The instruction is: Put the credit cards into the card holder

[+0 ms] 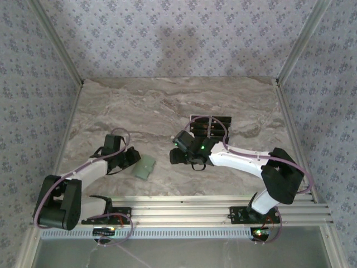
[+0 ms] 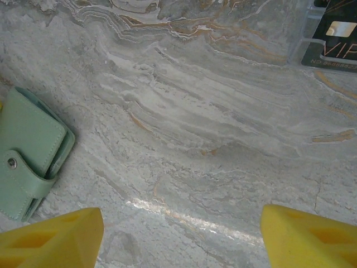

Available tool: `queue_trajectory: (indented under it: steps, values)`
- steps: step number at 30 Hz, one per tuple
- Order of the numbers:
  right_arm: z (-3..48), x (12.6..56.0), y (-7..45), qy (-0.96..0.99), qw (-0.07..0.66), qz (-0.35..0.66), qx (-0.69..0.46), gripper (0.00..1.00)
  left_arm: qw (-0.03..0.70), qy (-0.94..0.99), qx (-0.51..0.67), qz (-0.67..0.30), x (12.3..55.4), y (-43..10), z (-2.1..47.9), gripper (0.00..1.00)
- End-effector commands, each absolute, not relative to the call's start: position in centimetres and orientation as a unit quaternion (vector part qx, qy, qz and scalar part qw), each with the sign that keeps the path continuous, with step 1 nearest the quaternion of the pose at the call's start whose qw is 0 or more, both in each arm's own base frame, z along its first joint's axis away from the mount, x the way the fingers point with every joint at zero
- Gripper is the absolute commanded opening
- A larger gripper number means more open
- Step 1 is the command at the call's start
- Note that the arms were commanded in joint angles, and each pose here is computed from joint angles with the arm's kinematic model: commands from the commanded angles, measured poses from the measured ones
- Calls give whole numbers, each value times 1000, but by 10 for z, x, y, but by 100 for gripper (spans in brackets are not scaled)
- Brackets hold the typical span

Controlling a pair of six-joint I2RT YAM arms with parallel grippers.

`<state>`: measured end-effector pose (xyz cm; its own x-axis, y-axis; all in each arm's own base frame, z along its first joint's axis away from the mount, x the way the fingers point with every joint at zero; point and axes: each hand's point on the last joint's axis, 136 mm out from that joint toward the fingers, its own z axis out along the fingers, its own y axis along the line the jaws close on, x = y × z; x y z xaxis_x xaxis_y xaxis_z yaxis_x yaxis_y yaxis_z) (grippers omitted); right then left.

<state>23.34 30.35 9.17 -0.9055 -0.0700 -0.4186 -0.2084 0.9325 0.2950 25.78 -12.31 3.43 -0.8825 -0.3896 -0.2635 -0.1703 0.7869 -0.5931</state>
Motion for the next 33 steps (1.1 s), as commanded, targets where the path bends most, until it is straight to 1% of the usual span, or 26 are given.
queue_trajectory:
  steps: [1, 6, 7, 9, 10, 11, 12, 15, 20, 23, 24, 33]
  values:
    - [94, 232, 299, 962, 206, 172, -60, 76, 194, 924, -142, -297, 263, -130, 39, 0]
    - [92, 230, 305, 961, 202, 179, -62, 76, 199, 923, -147, -295, 264, -133, 42, 0]
    - [91, 229, 308, 961, 200, 182, -62, 76, 203, 923, -152, -290, 265, -131, 43, 3]
    - [88, 226, 315, 961, 193, 189, -66, 76, 211, 922, -167, -277, 264, -125, 46, 37]
    - [87, 225, 321, 960, 189, 193, -68, 76, 218, 922, -176, -268, 264, -120, 49, 52]
    - [85, 224, 327, 960, 185, 197, -71, 76, 223, 921, -184, -259, 263, -115, 51, 62]
    - [83, 223, 332, 960, 182, 200, -74, 76, 228, 921, -190, -251, 261, -111, 53, 66]
    - [77, 220, 353, 959, 167, 215, -83, 76, 233, 923, -209, -224, 255, -99, 57, 69]
    - [66, 218, 384, 956, 144, 234, -100, 72, 232, 921, -238, -203, 244, -87, 55, 69]
    - [56, 216, 393, 957, 131, 238, -102, 69, 231, 921, -245, -198, 239, -84, 50, 69]
    - [65, 222, 404, 953, 136, 252, -102, 68, 229, 921, -247, -197, 238, -84, 49, 69]
    - [53, 226, 429, 950, 118, 271, -98, 61, 225, 919, -254, -200, 231, -83, 40, 69]
